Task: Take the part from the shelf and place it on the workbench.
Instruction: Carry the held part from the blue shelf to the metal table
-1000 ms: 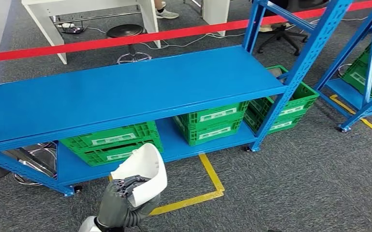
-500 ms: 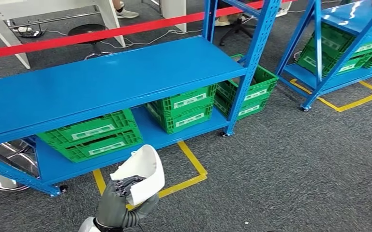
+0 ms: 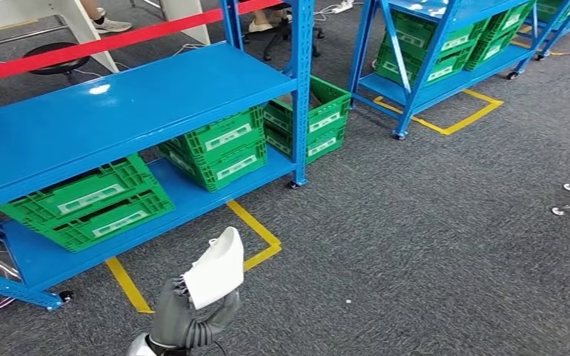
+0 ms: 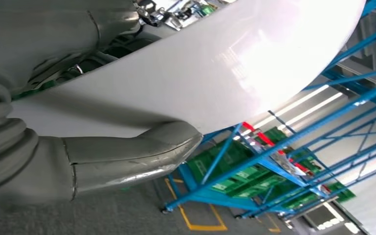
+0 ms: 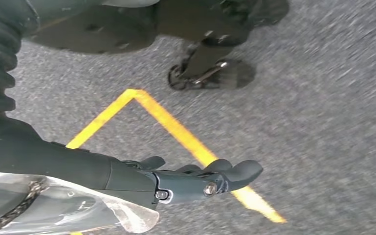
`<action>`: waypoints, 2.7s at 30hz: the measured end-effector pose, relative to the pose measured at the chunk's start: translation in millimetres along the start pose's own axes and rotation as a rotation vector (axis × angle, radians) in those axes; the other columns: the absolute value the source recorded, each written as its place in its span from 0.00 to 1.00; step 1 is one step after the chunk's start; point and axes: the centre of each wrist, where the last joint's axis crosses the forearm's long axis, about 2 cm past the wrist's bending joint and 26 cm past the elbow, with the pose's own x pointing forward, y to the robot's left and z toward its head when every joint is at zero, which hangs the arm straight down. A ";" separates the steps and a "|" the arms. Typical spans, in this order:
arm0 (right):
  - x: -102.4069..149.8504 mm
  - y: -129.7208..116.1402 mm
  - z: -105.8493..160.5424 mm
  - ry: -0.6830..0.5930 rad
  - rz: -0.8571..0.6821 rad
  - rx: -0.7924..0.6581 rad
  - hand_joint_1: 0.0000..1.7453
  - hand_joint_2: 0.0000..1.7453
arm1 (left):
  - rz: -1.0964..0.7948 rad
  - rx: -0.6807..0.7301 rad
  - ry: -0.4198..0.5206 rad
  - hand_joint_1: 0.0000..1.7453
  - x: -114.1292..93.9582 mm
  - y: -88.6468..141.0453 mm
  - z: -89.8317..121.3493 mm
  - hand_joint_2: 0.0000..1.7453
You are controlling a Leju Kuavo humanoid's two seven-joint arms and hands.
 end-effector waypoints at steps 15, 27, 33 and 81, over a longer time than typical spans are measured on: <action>-4.8 2.0 2.1 0.003 -0.019 -0.005 0.00 1.00 | 0.017 -0.039 -0.014 1.00 -1.4 1.3 3.2 1.00; -3.7 2.0 1.7 0.003 -0.024 -0.008 0.00 1.00 | 0.016 -0.047 -0.014 1.00 -1.9 0.5 3.8 1.00; -5.9 1.7 2.4 0.007 -0.025 -0.012 0.00 1.00 | 0.015 -0.050 -0.018 1.00 -2.2 0.7 3.3 1.00; -3.0 -1.2 0.8 -0.006 0.024 -0.002 0.00 1.00 | -0.011 -0.014 0.038 1.00 -4.8 7.3 19.6 1.00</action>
